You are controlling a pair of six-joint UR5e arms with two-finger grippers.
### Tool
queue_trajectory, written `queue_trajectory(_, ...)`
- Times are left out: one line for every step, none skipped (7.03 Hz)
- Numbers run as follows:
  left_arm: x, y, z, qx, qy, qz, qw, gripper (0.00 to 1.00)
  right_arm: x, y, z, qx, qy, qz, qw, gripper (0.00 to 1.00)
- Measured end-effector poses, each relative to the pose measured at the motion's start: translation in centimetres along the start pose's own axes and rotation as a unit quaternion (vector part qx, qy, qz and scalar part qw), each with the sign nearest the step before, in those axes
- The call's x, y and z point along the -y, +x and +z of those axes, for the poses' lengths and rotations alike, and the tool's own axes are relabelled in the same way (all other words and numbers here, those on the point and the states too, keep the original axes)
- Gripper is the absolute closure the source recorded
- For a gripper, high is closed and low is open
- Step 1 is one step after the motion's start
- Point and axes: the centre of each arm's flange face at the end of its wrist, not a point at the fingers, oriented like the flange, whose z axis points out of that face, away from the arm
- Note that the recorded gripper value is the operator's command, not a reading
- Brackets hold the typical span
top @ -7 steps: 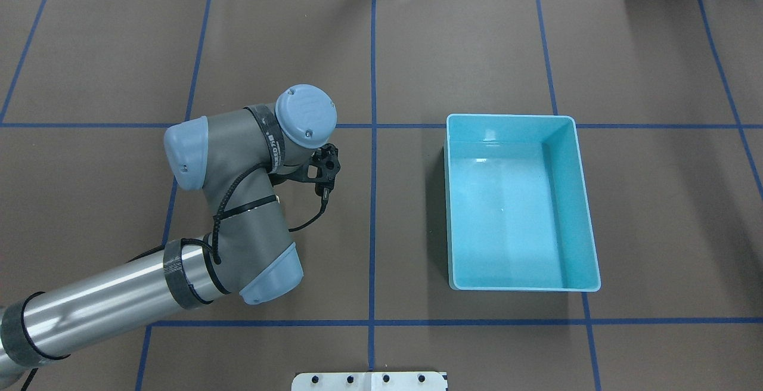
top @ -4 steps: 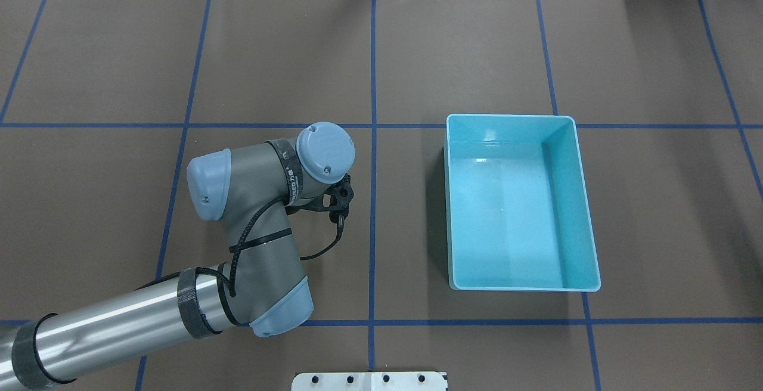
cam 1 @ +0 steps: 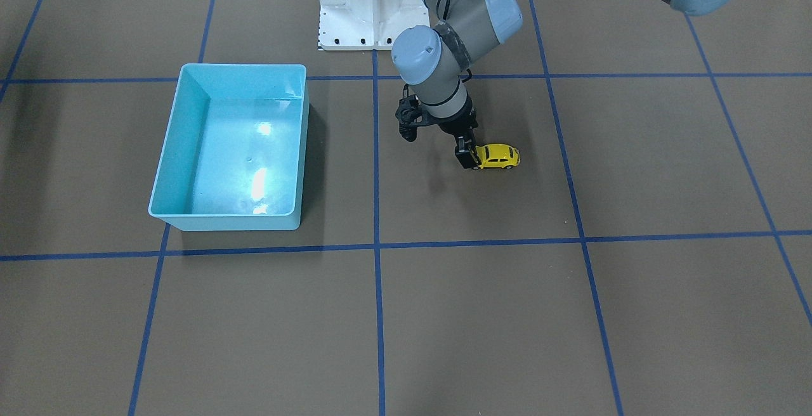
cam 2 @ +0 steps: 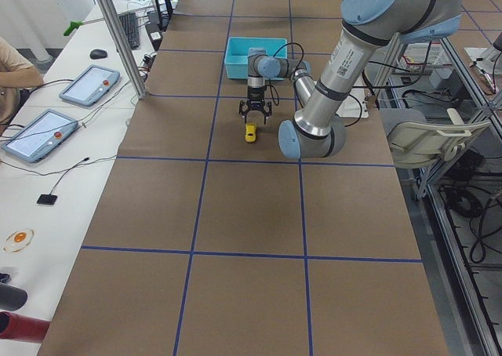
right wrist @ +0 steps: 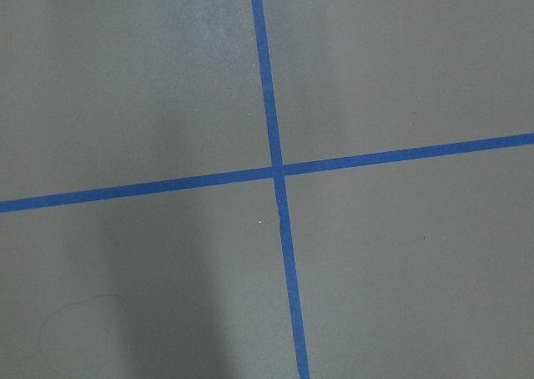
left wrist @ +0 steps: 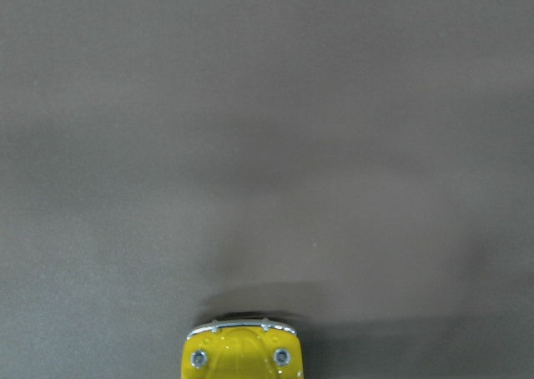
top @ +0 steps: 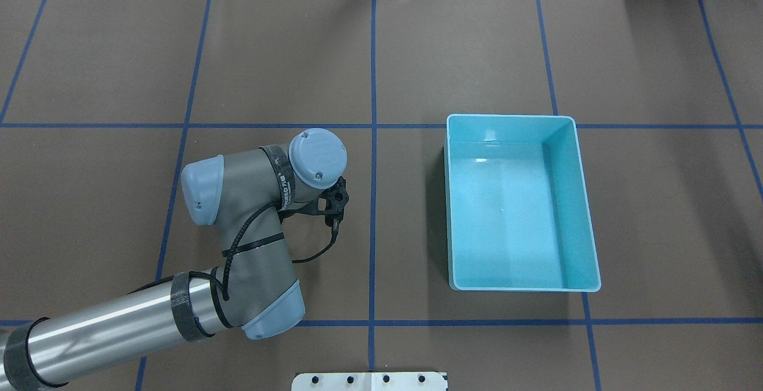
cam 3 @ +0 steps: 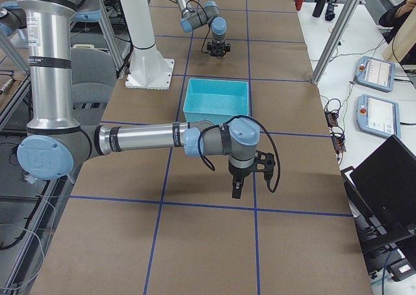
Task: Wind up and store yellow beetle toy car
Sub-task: 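Grasp the yellow car with the left gripper and press it down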
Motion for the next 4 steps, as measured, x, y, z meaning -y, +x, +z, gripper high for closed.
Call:
queue_trajectory(-0.04,-0.1,0.06,0.003,0.004,0.0,1.0,0.18,-0.01,0.02,0.01,0.0,0.0,0.0,1.0,0.0)
queue_trajectory(-0.09,-0.25,0.09,0.007,0.009,0.0,0.9999,0.18,-0.01,0.02,0.02,0.0,0.0,0.0,1.0,0.0)
queue_trajectory(-0.18,-0.48,0.1,0.01,0.012,-0.001,0.9999,0.18,-0.01,0.05,0.04,0.0,-0.001,0.001,1.0,0.0)
queue_trajectory(-0.3,-0.73,0.09,0.012,0.014,-0.002,0.9998,0.18,-0.02,0.06,0.07,0.0,-0.001,0.001,1.0,0.0)
